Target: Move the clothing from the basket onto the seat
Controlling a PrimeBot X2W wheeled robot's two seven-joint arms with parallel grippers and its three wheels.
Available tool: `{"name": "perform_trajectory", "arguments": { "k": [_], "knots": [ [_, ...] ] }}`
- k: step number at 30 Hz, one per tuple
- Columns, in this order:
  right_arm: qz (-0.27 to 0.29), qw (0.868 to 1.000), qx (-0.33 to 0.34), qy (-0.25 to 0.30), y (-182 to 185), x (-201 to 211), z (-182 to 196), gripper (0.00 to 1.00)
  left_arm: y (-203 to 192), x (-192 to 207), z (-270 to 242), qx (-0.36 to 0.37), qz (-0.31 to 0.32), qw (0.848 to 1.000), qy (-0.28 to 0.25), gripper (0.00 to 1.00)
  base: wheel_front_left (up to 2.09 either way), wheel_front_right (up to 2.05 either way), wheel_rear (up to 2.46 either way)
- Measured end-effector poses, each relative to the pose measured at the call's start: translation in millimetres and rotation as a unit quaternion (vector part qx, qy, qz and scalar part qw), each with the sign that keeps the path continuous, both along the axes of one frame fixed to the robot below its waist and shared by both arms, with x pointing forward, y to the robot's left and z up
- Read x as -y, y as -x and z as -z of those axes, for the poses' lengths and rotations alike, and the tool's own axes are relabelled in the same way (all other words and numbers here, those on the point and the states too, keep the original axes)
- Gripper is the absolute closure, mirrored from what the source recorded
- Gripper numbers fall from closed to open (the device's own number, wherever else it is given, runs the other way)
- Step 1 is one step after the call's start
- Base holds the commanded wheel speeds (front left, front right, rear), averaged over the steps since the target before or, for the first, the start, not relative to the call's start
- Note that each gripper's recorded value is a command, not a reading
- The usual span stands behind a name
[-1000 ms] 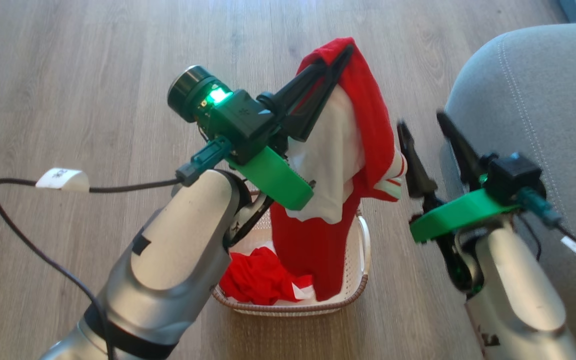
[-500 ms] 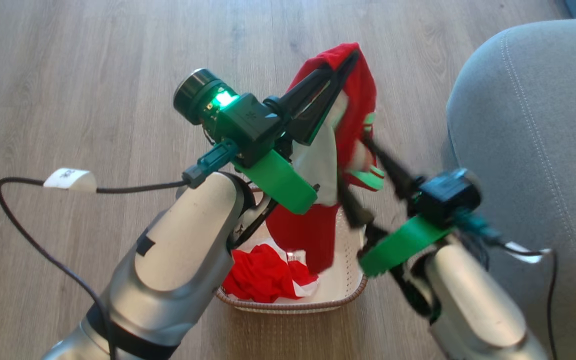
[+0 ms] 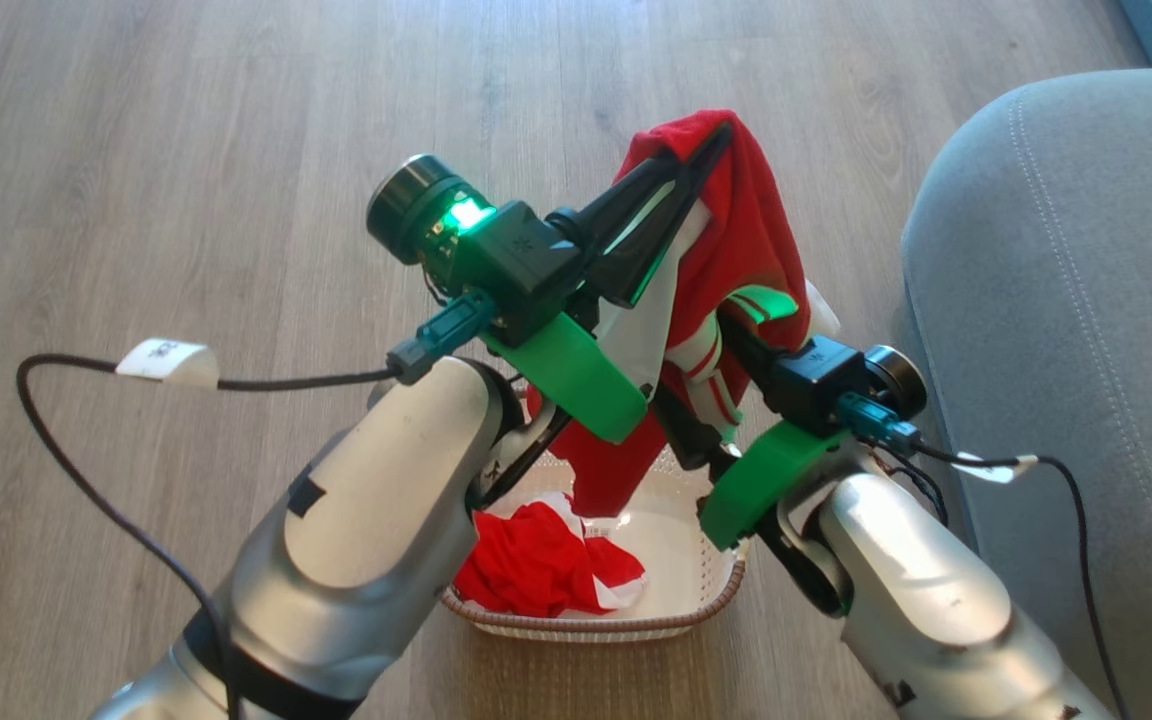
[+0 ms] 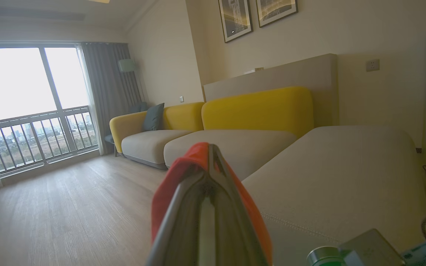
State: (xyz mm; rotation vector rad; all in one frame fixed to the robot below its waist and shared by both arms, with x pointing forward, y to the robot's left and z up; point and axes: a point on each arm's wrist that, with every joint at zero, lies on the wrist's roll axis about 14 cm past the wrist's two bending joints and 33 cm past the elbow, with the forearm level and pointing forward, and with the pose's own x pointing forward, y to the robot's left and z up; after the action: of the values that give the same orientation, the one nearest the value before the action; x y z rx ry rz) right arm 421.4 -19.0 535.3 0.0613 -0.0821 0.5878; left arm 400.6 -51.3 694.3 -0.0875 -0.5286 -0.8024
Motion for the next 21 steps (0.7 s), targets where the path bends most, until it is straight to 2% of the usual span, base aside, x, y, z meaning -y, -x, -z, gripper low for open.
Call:
{"name": "perform_trajectory", "arguments": {
  "k": [1,2,3,4,5,13,14,15,16,17,21],
  "knots": [
    [-0.003,1.000,0.000,0.002,0,-2,0,0.07,0,0,1,-0.002,-0.001,1.000,0.001,1.00,0.00,0.00,0.00],
    [-0.006,1.000,0.001,0.003,-1,-5,-1,0.42,0,-1,1,-0.004,-0.001,1.000,0.001,1.00,0.00,0.00,0.00],
    [-0.008,1.000,0.002,0.002,-2,-7,-3,0.42,0,-1,2,-0.006,-0.001,1.000,0.001,1.00,0.00,0.00,0.00],
    [-0.009,1.000,0.004,0.000,-4,-8,-5,0.82,0,-2,3,-0.007,-0.001,1.000,0.000,1.00,0.00,0.00,0.00],
    [-0.009,1.000,0.005,-0.004,-6,-9,-7,1.00,0,-2,3,-0.007,-0.002,1.000,0.000,1.00,0.00,0.00,0.00],
    [0.000,1.000,0.016,-0.022,-15,-7,-19,1.00,-4,-7,11,-0.023,-0.008,1.000,0.001,1.00,0.00,0.00,0.00],
    [0.001,1.000,0.018,-0.024,-15,-6,-21,1.00,-5,-7,13,-0.026,-0.009,1.000,0.001,0.95,0.00,0.00,0.00],
    [0.001,0.999,0.020,-0.026,-16,-6,-22,1.00,-6,-7,15,-0.028,-0.009,1.000,0.000,0.60,0.00,0.00,0.00],
    [0.003,0.999,0.023,-0.029,-16,-4,-25,1.00,-7,-6,16,-0.030,-0.009,0.999,-0.001,0.08,0.00,0.00,0.00],
    [0.006,0.999,0.028,-0.031,-17,-2,-28,1.00,-7,-6,18,-0.033,-0.008,0.999,-0.002,0.00,0.00,0.00,0.00],
    [0.028,0.998,0.042,-0.045,-20,12,-39,1.00,-9,-3,29,-0.049,-0.005,0.999,-0.004,0.00,0.00,0.00,0.00]
  ]
}}
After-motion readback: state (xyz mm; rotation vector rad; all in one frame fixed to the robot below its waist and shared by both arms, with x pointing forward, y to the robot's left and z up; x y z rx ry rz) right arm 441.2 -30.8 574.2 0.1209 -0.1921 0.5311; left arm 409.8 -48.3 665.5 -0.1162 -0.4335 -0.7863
